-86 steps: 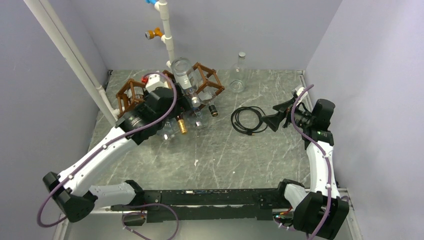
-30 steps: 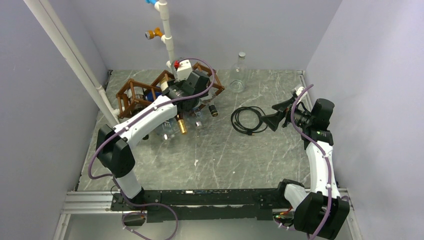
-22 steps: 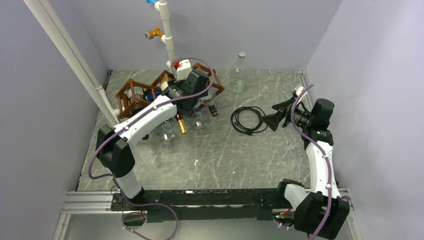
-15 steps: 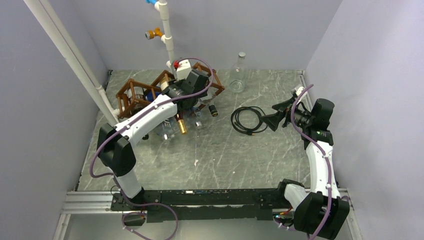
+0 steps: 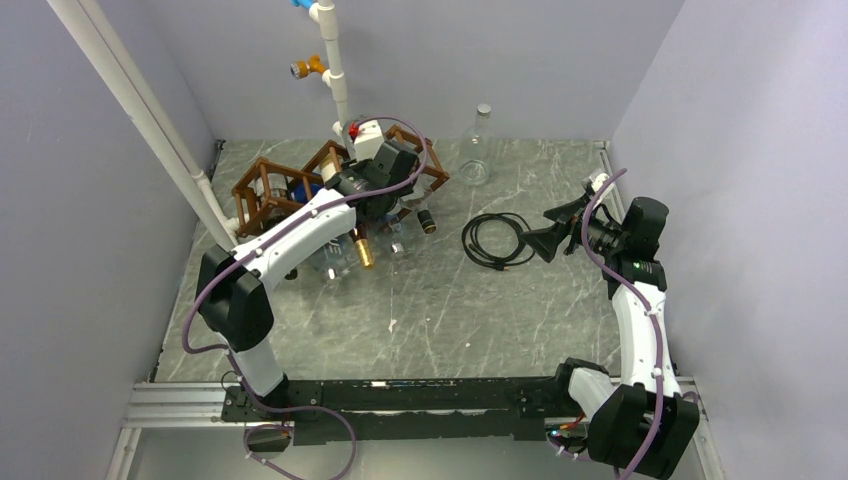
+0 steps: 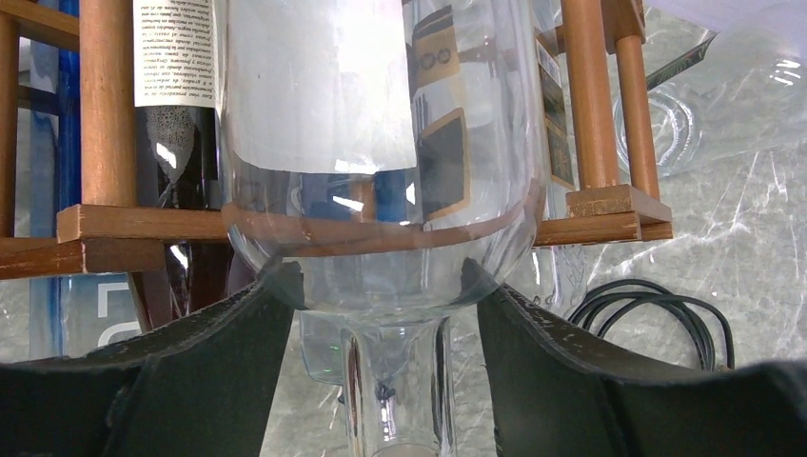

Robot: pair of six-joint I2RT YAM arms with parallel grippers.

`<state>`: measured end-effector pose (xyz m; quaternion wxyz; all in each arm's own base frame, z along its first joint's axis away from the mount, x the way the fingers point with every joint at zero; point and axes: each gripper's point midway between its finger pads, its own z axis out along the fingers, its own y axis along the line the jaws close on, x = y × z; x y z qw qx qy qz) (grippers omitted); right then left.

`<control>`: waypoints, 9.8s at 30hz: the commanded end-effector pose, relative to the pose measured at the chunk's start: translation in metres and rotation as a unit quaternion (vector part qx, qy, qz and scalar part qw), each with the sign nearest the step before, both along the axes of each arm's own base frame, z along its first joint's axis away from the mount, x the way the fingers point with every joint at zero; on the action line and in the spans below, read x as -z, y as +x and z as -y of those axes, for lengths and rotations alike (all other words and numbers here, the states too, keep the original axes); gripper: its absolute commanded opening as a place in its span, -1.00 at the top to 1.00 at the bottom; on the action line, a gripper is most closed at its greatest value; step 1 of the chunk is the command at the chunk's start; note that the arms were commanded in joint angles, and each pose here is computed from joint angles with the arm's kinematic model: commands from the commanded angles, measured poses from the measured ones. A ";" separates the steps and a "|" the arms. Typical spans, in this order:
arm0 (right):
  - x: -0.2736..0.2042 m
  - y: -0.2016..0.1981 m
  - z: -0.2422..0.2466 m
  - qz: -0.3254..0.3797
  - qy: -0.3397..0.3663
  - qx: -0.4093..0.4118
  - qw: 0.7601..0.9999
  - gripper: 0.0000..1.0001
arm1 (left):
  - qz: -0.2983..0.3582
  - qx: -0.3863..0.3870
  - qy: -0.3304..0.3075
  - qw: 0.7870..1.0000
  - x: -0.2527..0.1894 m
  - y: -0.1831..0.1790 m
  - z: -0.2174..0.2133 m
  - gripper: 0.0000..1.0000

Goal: Take the wine bottle off the wine rack
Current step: Pick up the wine bottle from the wine rack, then place the wine bottle at the center of the board.

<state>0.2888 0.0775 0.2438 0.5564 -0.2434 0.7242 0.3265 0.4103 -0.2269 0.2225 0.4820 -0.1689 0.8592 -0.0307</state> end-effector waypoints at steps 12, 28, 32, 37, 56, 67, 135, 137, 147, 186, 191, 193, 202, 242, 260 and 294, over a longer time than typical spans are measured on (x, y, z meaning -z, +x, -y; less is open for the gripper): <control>-0.015 0.002 0.000 0.041 -0.016 -0.004 0.999 -0.99 | 0.037 0.018 -0.047 0.998 -0.026 -0.001 0.006 0.09; -0.015 0.002 0.000 0.042 -0.018 -0.004 0.999 -0.99 | 0.106 0.048 -0.073 0.991 -0.063 -0.009 0.002 1.00; -0.015 0.002 0.000 0.041 -0.017 -0.004 0.999 -0.99 | 0.131 0.053 -0.071 0.987 -0.075 -0.013 -0.005 1.00; -0.014 0.002 0.000 0.040 -0.017 -0.005 0.999 -0.99 | 0.160 0.062 -0.069 0.983 -0.090 -0.019 -0.010 1.00; -0.013 0.002 -0.001 0.040 -0.018 -0.006 0.999 -0.99 | 0.208 0.090 -0.103 0.969 -0.119 -0.042 -0.014 1.00; -0.013 0.002 -0.001 0.042 -0.019 -0.005 0.999 -0.99 | 0.222 0.124 -0.138 0.957 -0.130 -0.062 -0.011 1.00; -0.006 -0.016 -0.007 0.083 -0.073 -0.064 0.992 -0.99 | 0.157 0.414 -0.307 0.843 -0.125 -0.213 0.082 1.00; -0.003 -0.018 -0.006 0.089 -0.092 -0.068 0.989 -0.98 | 0.155 0.416 -0.309 0.841 -0.123 -0.216 0.083 1.00; 0.015 -0.024 -0.002 0.107 -0.143 -0.089 0.980 -0.98 | 0.124 0.446 -0.309 0.830 -0.108 -0.229 0.097 1.00; 0.095 -0.079 -0.071 0.138 -0.212 -0.312 0.916 -0.97 | -0.149 0.512 -0.239 0.812 -0.018 -0.268 0.142 1.00; 0.108 -0.081 -0.077 0.135 -0.228 -0.329 0.907 -0.97 | -0.183 0.521 -0.233 0.801 -0.008 -0.274 0.146 1.00; 0.111 -0.082 -0.080 0.132 -0.231 -0.335 0.904 -0.97 | -0.196 0.523 -0.226 0.798 -0.004 -0.276 0.146 1.00; 0.130 -0.087 -0.091 0.123 -0.250 -0.362 0.890 -0.95 | -0.224 0.535 -0.215 0.786 0.000 -0.281 0.149 1.00; 0.165 -0.091 -0.109 0.097 -0.283 -0.397 0.868 -0.69 | -0.267 0.524 -0.244 0.771 0.003 -0.276 0.148 0.19; 0.169 -0.092 -0.112 0.071 -0.271 -0.398 0.874 -0.69 | -0.275 0.528 -0.269 0.758 0.004 -0.274 0.146 -0.08; 0.173 -0.092 -0.107 0.030 -0.254 -0.400 0.880 -0.75 | -0.254 0.605 -0.275 0.703 -0.002 -0.275 0.139 -0.51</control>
